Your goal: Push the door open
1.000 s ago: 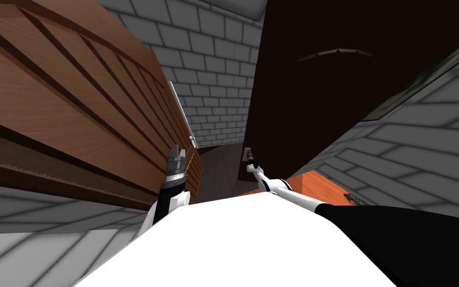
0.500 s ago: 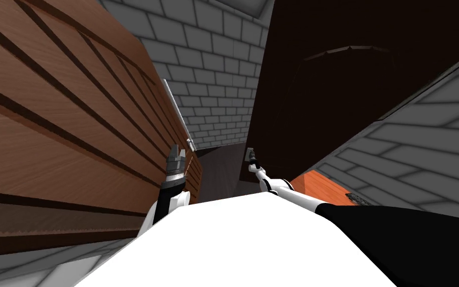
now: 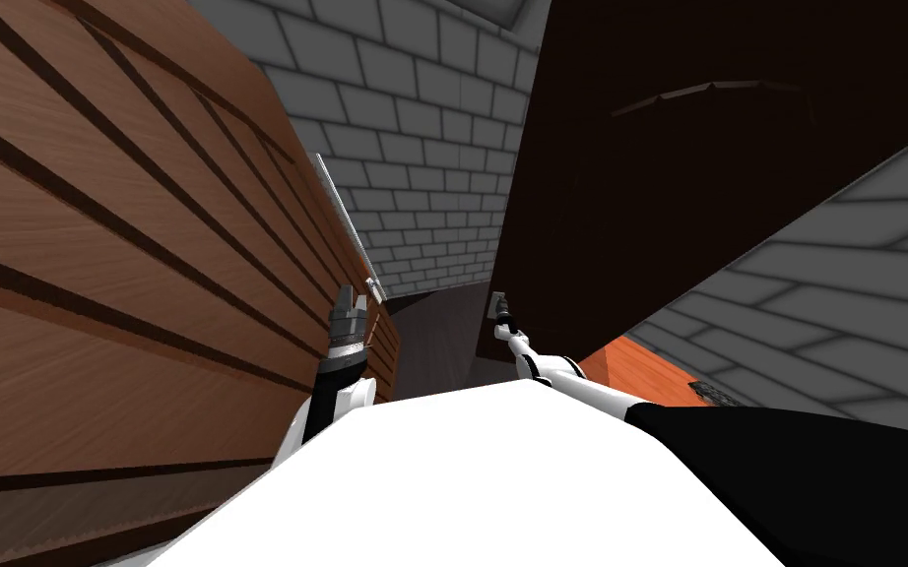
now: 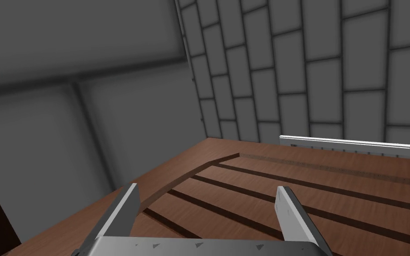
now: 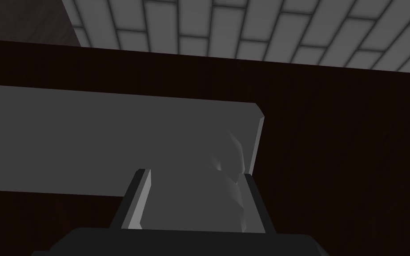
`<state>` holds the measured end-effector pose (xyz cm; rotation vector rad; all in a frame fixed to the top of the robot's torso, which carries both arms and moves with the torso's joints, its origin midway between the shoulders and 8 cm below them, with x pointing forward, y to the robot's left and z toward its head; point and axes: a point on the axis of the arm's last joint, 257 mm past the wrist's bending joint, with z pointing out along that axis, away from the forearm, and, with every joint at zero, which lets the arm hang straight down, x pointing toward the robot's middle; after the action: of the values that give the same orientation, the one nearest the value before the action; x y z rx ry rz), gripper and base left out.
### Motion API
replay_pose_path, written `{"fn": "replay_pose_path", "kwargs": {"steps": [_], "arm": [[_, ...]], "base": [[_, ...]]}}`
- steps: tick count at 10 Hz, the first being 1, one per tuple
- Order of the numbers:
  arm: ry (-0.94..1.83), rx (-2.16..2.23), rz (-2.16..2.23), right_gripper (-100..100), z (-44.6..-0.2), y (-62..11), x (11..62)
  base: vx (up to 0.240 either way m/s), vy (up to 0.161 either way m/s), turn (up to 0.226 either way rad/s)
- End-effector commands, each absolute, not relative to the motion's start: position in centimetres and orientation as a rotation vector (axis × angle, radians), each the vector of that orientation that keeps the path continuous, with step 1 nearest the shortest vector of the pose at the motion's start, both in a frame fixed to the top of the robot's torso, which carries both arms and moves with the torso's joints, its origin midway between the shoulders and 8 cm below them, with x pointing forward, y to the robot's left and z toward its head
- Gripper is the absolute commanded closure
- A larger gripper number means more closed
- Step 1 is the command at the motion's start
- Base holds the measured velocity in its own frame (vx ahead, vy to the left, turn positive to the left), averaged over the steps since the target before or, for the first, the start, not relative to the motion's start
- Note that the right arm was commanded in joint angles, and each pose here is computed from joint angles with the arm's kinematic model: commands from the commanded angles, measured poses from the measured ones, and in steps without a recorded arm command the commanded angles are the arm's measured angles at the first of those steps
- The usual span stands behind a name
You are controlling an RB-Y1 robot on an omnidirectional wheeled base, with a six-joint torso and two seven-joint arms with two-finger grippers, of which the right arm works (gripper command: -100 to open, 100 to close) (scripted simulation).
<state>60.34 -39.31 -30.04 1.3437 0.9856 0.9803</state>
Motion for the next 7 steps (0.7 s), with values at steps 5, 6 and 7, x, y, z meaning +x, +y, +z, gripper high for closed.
{"fn": "replay_pose_path", "kwargs": {"steps": [5,6,7], "arm": [[0.956,1.357,0.951,100,-30.1,-41.4,59.7],[0.951,1.36,0.945,100,-30.1,-41.8,59.6],[0.944,1.363,0.938,100,-30.1,-42.3,59.4]], "base": [[0.133,0.04,-0.04],[0.155,0.027,-0.032],[0.175,0.026,-0.032]]}}
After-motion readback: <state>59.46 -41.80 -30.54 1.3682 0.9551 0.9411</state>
